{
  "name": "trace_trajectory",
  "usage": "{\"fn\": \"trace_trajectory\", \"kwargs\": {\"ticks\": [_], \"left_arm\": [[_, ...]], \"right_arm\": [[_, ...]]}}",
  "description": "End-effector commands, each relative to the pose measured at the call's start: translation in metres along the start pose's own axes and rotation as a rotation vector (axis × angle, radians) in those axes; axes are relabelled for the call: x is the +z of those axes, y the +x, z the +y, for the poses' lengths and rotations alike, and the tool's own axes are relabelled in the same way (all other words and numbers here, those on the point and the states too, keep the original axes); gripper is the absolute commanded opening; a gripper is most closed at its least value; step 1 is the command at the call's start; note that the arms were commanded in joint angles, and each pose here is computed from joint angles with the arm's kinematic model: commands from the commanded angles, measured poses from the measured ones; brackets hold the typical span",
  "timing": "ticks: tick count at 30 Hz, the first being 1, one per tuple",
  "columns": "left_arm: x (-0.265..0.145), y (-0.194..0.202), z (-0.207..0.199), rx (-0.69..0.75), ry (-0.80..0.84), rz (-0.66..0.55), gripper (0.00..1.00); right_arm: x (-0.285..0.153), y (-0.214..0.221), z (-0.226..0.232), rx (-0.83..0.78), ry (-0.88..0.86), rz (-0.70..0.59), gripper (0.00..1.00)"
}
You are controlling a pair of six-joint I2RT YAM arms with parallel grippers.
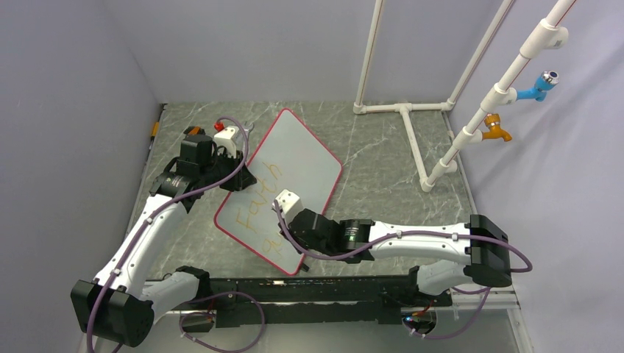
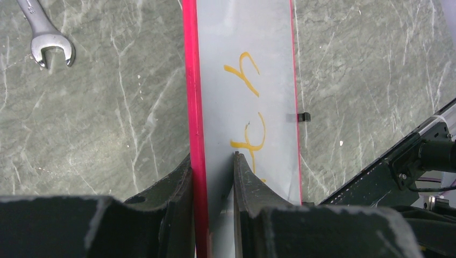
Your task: Write a sentence on the whiteboard
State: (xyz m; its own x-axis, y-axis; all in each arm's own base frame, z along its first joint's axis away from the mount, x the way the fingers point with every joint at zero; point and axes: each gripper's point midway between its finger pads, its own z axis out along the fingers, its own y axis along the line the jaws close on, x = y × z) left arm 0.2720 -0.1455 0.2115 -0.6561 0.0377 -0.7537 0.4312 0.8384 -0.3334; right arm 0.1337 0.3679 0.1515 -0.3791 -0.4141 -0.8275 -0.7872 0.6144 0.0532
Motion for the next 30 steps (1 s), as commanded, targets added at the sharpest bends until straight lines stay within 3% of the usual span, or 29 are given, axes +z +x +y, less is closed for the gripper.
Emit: {"fn": "trace_trajectory", "kwargs": {"ticks": [1, 11, 30], "left_arm": [[-0.006, -0.015, 0.021, 0.148, -0.104, -0.068, 0.0], [-0.006, -0.015, 0.021, 0.149, -0.101, -0.065, 0.0], [-0.006, -0.014, 0.021, 0.147, -0.101, -0.065, 0.0]], "right_arm": [[-0.002, 0.003, 0.0, 0.043, -0.012, -0.008, 0.0], [-0.007, 0.015, -0.006, 0.062, 0.004, 0.009, 0.0], [-0.032, -0.015, -0.044, 0.102, 0.033, -0.083, 0.0]]}}
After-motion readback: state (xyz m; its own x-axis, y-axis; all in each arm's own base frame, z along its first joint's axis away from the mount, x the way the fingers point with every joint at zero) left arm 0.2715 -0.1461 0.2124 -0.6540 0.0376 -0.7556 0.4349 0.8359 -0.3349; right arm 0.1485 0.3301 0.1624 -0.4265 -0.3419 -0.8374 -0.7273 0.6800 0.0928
